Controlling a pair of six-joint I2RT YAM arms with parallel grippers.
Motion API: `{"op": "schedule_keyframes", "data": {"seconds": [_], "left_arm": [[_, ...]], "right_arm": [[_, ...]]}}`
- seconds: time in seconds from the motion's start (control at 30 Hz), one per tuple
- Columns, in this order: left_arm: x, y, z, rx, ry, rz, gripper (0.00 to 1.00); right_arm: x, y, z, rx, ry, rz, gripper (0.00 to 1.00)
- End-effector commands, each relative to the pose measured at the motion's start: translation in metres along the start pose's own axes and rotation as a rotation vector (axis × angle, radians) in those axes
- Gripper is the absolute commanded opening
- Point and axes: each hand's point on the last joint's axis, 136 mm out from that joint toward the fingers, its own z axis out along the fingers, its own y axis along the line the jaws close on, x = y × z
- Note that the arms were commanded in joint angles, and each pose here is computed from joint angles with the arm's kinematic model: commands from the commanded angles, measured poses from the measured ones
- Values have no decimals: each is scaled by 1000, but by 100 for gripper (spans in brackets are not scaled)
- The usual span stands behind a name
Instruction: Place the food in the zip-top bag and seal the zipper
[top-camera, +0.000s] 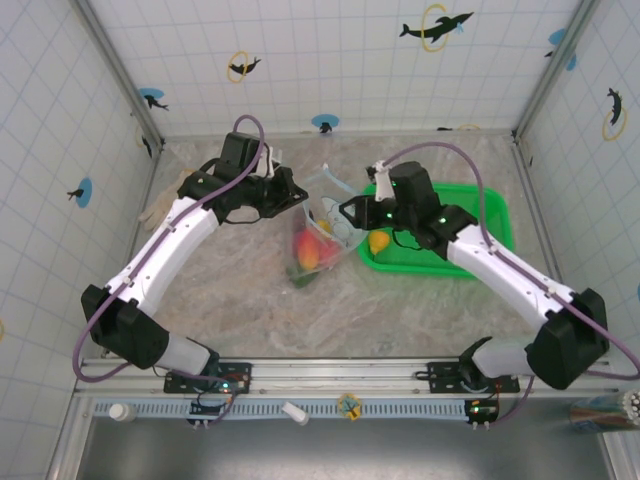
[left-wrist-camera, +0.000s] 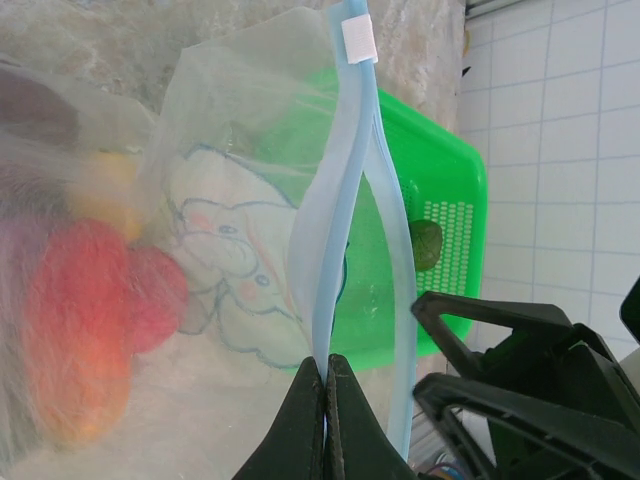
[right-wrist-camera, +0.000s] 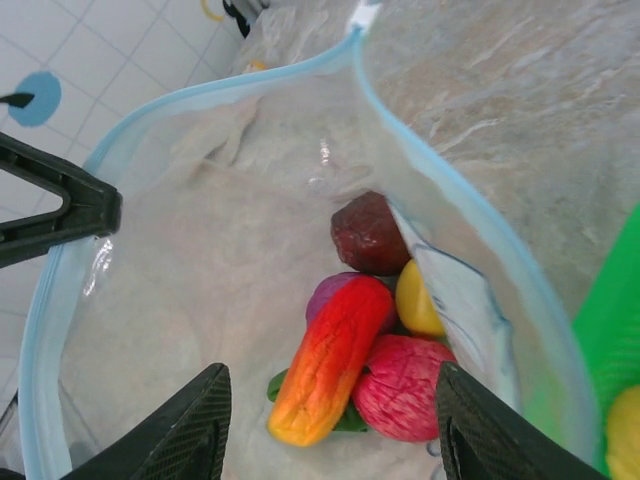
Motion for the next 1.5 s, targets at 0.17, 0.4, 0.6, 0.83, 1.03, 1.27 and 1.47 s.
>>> {"op": "schedule_keyframes", "data": {"seconds": [0.17,0.4,0.6,0.83,1.03,1.27,1.47], "left_arm": [[3,5,5,21,9,-12,0],[10,11,11,27,33,-29,0],[16,15,14,23,56,-39,0],[28,25,16,2,85,-47,0],[32,28,17,-4,100,-51,0],[36,36,20,-21,109,-56,0],[38,39,24,-32,113,-55,0]], "right_arm": [[1,-96,-59,243,-135,123,56],[28,-222,-109,775,-140,218,62],[37,-283,-127,1016,-50,276,67],[58,-334,-122,1122,131,370,74],[64,-350,-104,1095,169,353,81],[80,-369,-82,1034,219,418,81],[77,-372,-57,934,211,450,72]]}}
